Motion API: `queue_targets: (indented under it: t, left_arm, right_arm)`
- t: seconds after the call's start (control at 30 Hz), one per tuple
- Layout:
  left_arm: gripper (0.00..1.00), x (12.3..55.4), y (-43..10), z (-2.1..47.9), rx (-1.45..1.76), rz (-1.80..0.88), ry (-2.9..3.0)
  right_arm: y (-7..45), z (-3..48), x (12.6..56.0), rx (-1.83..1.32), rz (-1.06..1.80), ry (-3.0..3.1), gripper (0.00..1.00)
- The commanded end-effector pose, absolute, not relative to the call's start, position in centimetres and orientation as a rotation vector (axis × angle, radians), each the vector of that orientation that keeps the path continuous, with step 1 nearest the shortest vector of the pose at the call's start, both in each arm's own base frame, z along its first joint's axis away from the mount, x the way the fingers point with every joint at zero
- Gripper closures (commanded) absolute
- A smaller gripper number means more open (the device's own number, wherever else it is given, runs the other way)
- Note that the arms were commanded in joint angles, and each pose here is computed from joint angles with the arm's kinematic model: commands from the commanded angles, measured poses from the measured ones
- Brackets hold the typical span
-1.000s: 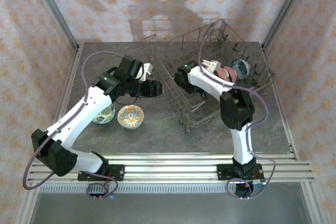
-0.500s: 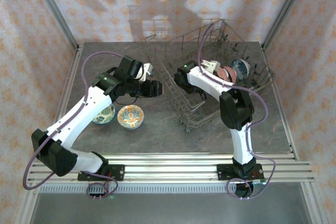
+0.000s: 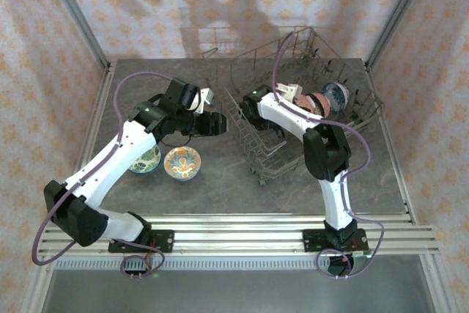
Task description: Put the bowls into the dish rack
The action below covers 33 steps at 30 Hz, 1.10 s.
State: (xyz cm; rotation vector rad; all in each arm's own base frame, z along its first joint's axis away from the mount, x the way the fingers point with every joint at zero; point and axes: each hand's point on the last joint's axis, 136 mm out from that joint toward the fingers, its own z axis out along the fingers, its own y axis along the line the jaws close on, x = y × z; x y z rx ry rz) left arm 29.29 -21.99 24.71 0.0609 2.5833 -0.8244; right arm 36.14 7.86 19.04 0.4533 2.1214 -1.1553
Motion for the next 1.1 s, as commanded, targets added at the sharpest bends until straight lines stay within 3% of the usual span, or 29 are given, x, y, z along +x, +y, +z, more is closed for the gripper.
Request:
queue_targets:
  t: [0.0,0.77,1.07]
  left_arm:
    - [0.41,28.9,-22.2,24.9,0.098,-0.829,2.585]
    - [0.41,29.4,-21.4,23.9,0.061,-0.748,2.633]
    - [0.41,29.5,-21.1,23.4,0.048,-0.723,2.656]
  right_arm:
    - [7.4,20.9,35.3,0.344,-1.271,2.132,0.58]
    - [9.6,19.8,36.0,0.221,-1.199,2.225,0.36]
    - [10.2,16.8,36.3,0.156,-1.169,2.302,0.35]
